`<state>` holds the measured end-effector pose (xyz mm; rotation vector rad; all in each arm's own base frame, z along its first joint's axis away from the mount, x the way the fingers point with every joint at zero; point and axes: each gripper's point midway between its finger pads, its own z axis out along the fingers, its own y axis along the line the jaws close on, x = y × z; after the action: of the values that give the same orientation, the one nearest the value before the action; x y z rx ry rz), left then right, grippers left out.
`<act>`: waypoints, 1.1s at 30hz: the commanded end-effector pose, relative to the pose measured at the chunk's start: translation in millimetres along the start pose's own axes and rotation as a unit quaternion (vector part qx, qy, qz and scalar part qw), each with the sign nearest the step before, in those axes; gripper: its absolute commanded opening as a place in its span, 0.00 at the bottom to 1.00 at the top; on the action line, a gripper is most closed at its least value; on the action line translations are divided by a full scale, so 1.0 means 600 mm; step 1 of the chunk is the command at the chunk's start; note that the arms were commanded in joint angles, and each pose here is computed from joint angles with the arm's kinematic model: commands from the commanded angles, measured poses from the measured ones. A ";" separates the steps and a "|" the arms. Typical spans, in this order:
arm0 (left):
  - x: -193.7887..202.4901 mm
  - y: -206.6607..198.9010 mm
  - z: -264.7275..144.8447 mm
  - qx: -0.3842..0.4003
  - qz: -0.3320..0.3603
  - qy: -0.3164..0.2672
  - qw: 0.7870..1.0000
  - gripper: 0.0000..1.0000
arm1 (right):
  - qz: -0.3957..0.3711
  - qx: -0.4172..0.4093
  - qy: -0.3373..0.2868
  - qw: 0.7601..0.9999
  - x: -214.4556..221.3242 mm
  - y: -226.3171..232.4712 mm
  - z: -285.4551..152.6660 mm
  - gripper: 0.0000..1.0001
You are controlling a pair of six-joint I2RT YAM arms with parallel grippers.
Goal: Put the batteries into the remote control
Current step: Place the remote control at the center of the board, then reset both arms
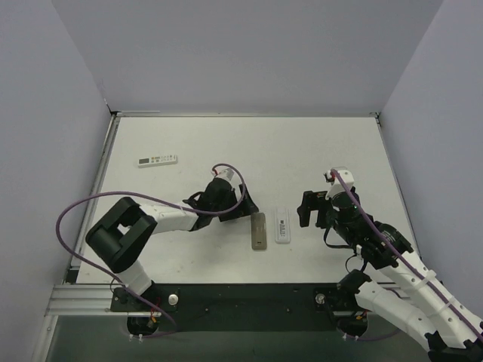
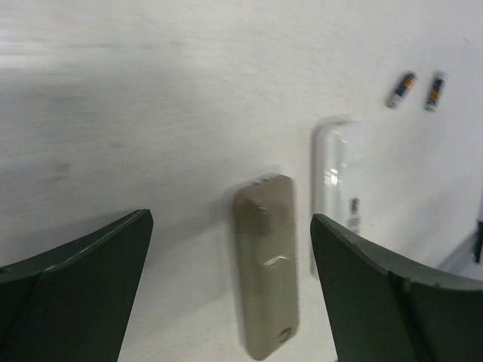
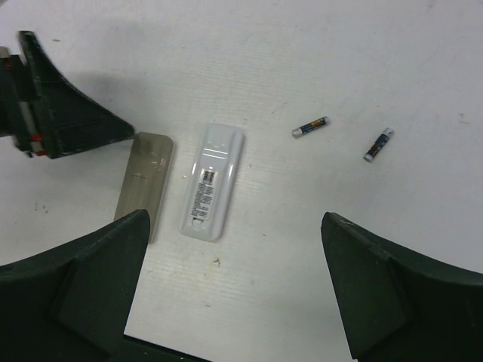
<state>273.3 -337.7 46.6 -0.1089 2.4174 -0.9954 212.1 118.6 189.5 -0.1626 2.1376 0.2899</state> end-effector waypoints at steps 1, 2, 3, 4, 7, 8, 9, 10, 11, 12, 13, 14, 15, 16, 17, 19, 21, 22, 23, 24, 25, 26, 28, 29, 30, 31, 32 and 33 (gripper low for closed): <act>-0.056 0.147 -0.080 -0.181 0.019 -0.064 0.981 0.97 | -0.015 0.089 -0.025 0.996 -0.009 -0.063 -0.016 0.91; -0.061 0.166 -0.099 -0.203 0.017 -0.063 0.977 0.97 | -0.016 0.103 -0.031 0.994 -0.011 -0.073 -0.020 0.91; -0.071 0.174 -0.128 -0.217 0.016 -0.073 0.973 0.97 | -0.016 0.131 -0.047 0.990 -0.020 -0.092 -0.030 0.91; -0.092 0.199 -0.151 -0.242 0.014 -0.094 0.966 0.97 | -0.019 0.146 -0.051 0.988 -0.022 -0.103 -0.036 0.92; -0.137 0.216 -0.232 -0.271 0.009 -0.147 0.951 0.97 | -0.014 0.199 -0.085 0.976 -0.039 -0.139 -0.064 0.95; -0.137 0.223 -0.258 -0.287 0.011 -0.148 0.946 0.97 | -0.011 0.208 -0.096 0.973 -0.045 -0.146 -0.073 0.96; -0.159 0.203 -0.295 -0.275 0.014 -0.183 0.944 0.98 | -0.003 0.217 -0.113 0.970 -0.051 -0.155 -0.086 0.95; -0.175 0.205 -0.327 -0.292 0.026 -0.209 0.933 0.97 | 0.003 0.233 -0.126 0.964 -0.057 -0.167 -0.098 0.96; -0.181 0.201 -0.359 -0.305 0.033 -0.220 0.926 0.97 | 0.009 0.240 -0.137 0.961 -0.062 -0.173 -0.107 0.97; -0.199 0.178 -0.402 -0.291 0.038 -0.261 0.920 0.97 | 0.018 0.245 -0.153 0.957 -0.067 -0.180 -0.120 0.97; -0.211 0.176 -0.436 -0.302 0.047 -0.289 0.907 0.97 | 0.023 0.255 -0.164 0.953 -0.071 -0.187 -0.131 0.98; -0.219 0.163 -0.469 -0.301 0.050 -0.310 0.901 0.97 | 0.027 0.258 -0.173 0.950 -0.075 -0.192 -0.139 0.98; -0.228 0.144 -0.514 -0.281 0.048 -0.351 0.892 0.97 | 0.034 0.259 -0.187 0.947 -0.079 -0.196 -0.150 0.98; -0.233 0.138 -0.544 -0.281 0.056 -0.374 0.882 0.97 | 0.035 0.266 -0.196 0.943 -0.083 -0.201 -0.158 0.98; -0.235 0.122 -0.588 -0.258 0.054 -0.414 0.871 0.97 | 0.042 0.267 -0.209 0.940 -0.087 -0.206 -0.170 0.98; -0.238 0.104 -0.641 -0.238 0.064 -0.457 0.855 0.97 | 0.051 0.270 -0.225 0.935 -0.092 -0.212 -0.184 0.98; -0.234 0.084 -0.701 -0.203 0.071 -0.506 0.835 0.97 | 0.061 0.278 -0.245 0.927 -0.096 -0.223 -0.204 0.99; -0.232 0.081 -0.720 -0.196 0.067 -0.523 0.827 0.97 | 0.065 0.280 -0.253 0.924 -0.099 -0.226 -0.211 0.99; -0.230 0.077 -0.736 -0.185 0.066 -0.537 0.821 0.97 | 0.065 0.285 -0.259 0.921 -0.101 -0.230 -0.218 0.99; -0.223 0.072 -0.763 -0.169 0.065 -0.558 0.810 0.97 | 0.071 0.283 -0.270 0.918 -0.104 -0.233 -0.229 0.99; -0.221 0.069 -0.778 -0.162 0.061 -0.570 0.803 0.98 | 0.072 0.283 -0.275 0.916 -0.107 -0.234 -0.233 0.99; -0.218 0.067 -0.791 -0.154 0.059 -0.580 0.798 0.97 | 0.074 0.281 -0.280 0.915 -0.108 -0.235 -0.237 0.99; -0.210 0.065 -0.814 -0.141 0.057 -0.598 0.787 0.97 | 0.074 0.282 -0.287 0.912 -0.112 -0.238 -0.246 0.99; -0.207 0.065 -0.820 -0.137 0.055 -0.603 0.784 0.97 | 0.075 0.281 -0.290 0.912 -0.113 -0.238 -0.248 0.99; -0.203 0.065 -0.831 -0.131 0.053 -0.612 0.779 0.97 | 0.074 0.282 -0.293 0.911 -0.115 -0.239 -0.252 0.99; -0.201 0.066 -0.836 -0.128 0.051 -0.616 0.776 0.97 | 0.074 0.282 -0.294 0.910 -0.117 -0.239 -0.254 0.99; -0.200 0.067 -0.839 -0.127 0.049 -0.620 0.772 0.98 | 0.075 0.281 -0.296 0.910 -0.118 -0.239 -0.256 0.99; -0.197 0.069 -0.846 -0.125 0.049 -0.626 0.768 0.97 | 0.075 0.280 -0.297 0.910 -0.119 -0.239 -0.256 0.99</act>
<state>141.1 32.4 368.1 -0.5341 1.2759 -0.3287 164.8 -50.3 292.9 0.3454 1.5973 -0.1632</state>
